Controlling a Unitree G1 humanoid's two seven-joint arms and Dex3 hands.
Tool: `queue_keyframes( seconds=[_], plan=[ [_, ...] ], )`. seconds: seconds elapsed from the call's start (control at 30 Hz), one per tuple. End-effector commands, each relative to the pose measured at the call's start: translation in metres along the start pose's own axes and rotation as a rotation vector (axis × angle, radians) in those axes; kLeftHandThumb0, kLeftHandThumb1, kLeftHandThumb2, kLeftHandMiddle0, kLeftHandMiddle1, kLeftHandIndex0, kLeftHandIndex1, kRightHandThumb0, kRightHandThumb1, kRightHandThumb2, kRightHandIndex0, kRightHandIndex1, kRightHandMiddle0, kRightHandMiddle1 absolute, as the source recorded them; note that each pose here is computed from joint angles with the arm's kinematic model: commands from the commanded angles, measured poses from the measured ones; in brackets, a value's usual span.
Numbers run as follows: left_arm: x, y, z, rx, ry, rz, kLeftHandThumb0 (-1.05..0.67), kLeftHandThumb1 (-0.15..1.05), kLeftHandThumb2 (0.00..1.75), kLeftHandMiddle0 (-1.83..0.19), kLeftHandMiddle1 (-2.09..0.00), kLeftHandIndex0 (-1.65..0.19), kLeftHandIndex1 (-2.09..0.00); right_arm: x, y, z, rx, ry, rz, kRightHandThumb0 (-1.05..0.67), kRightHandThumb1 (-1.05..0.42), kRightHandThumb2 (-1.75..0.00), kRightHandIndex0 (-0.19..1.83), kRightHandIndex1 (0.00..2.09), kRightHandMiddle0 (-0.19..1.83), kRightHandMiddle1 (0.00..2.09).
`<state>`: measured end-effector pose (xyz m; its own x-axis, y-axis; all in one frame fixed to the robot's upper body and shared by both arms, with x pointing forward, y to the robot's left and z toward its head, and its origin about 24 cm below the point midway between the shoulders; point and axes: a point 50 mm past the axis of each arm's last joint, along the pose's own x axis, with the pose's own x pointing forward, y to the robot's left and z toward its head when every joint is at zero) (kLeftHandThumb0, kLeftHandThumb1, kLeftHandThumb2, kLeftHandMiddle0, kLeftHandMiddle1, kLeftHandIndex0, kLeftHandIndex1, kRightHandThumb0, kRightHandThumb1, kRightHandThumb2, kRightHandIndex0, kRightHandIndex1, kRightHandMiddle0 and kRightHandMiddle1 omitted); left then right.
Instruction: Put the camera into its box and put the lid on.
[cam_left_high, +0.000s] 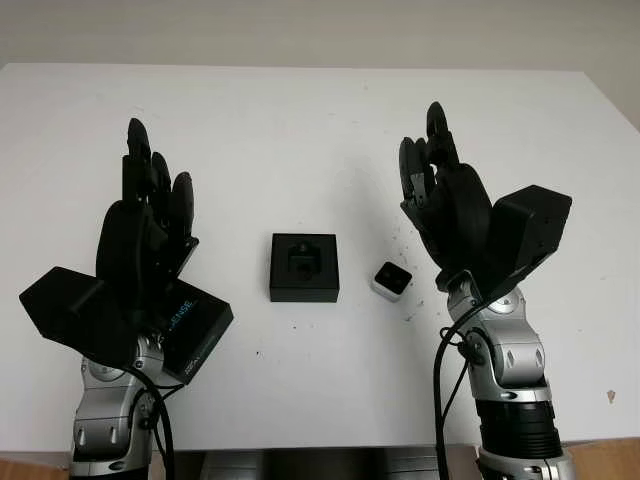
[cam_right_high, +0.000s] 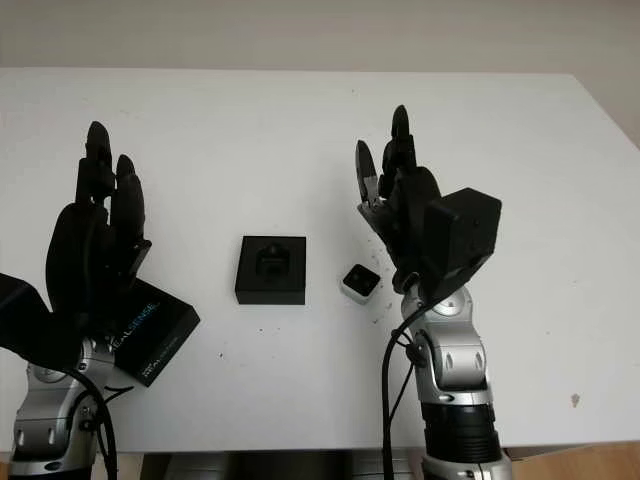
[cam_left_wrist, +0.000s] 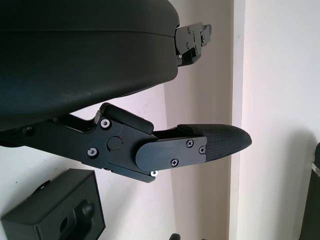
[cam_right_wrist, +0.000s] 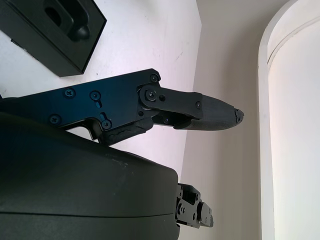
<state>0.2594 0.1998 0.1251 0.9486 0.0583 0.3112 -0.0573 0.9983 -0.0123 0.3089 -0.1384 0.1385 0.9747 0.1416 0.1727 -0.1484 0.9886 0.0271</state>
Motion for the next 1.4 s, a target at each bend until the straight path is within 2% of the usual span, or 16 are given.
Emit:
queue_keyframes(
  seconds=[0.0,0.3,0.4,0.5,0.6,0.67,0.73,0.83,0.9,1.03,1.17,1.23,1.37],
  plan=[
    [-0.004,-0.003,0.003,0.002,-0.014,-0.004,-0.71,1.05,0.55,0.19,0.00,0.19,0.00,-0.002,-0.001,0.003,0.000,-0.008,0.002,-0.66,-1.05,-0.51,-0.19,0.00,-0.19,0.00],
    [0.000,-0.007,-0.001,-0.002,0.003,-0.022,-0.72,1.05,0.54,0.19,-0.01,0.19,0.00,-0.001,-0.004,0.001,-0.004,0.016,0.010,-0.66,-1.05,-0.51,-0.19,0.00,-0.19,0.00],
    [0.000,-0.009,-0.001,0.000,0.000,-0.032,-0.73,1.05,0.55,0.19,0.00,0.19,0.00,0.001,-0.013,0.008,-0.048,-0.020,0.027,-0.67,-1.05,-0.44,-0.19,0.01,-0.17,0.02],
    [-0.001,-0.008,0.000,0.005,-0.004,-0.024,-0.74,1.05,0.55,0.19,0.00,0.19,0.00,0.005,-0.027,0.020,-0.132,-0.061,0.057,-0.66,-1.05,-0.30,-0.13,0.04,-0.11,0.06],
    [-0.002,-0.007,0.001,0.002,-0.009,-0.017,-0.72,1.05,0.55,0.19,-0.01,0.19,0.00,0.013,-0.040,0.032,-0.234,-0.088,0.095,-0.67,-1.03,-0.13,0.04,0.13,0.05,0.15],
    [-0.002,-0.006,0.002,-0.003,-0.007,-0.013,-0.72,1.05,0.54,0.19,0.00,0.19,0.00,0.018,-0.049,0.040,-0.303,-0.081,0.154,-0.58,-0.96,-0.07,0.10,0.15,0.11,0.21],
    [-0.002,-0.006,0.003,-0.005,-0.006,-0.012,-0.73,1.05,0.54,0.19,0.00,0.19,0.00,0.023,-0.058,0.048,-0.368,-0.067,0.214,-0.51,-0.92,-0.04,0.14,0.17,0.14,0.25],
    [-0.002,-0.006,0.003,-0.011,-0.005,-0.005,-0.73,1.05,0.52,0.19,-0.02,0.19,-0.01,0.030,-0.067,0.060,-0.516,-0.063,0.290,-0.41,-0.82,-0.05,0.27,0.20,0.12,0.55],
    [-0.002,-0.007,0.003,-0.013,-0.003,-0.005,-0.75,1.05,0.50,0.19,-0.03,0.18,-0.02,0.032,-0.070,0.066,-0.616,-0.076,0.336,-0.39,-0.79,-0.05,0.33,0.21,0.14,0.62],
    [-0.001,-0.007,0.003,-0.006,0.000,-0.024,-0.74,1.05,0.52,0.19,-0.01,0.19,-0.01,0.037,-0.075,0.077,-0.814,-0.101,0.431,-0.34,-0.73,-0.05,0.43,0.20,0.28,0.52],
    [-0.001,-0.007,0.003,-0.006,0.003,-0.030,-0.74,1.05,0.53,0.19,0.00,0.19,0.00,0.037,-0.069,0.084,-1.056,-0.159,0.507,-0.35,-0.69,-0.05,0.50,0.19,0.41,0.41],
    [-0.001,-0.006,0.003,-0.007,0.005,-0.027,-0.74,1.05,0.53,0.19,0.00,0.19,0.00,0.037,-0.066,0.085,-1.137,-0.174,0.548,-0.31,-0.69,-0.05,0.54,0.17,0.50,0.30],
    [-0.002,-0.005,0.002,-0.002,0.009,-0.029,-0.73,1.05,0.53,0.19,0.00,0.19,0.00,0.034,-0.058,0.087,-1.322,-0.227,0.652,-0.30,-0.73,-0.06,0.54,0.14,0.55,0.22]
  ],
)
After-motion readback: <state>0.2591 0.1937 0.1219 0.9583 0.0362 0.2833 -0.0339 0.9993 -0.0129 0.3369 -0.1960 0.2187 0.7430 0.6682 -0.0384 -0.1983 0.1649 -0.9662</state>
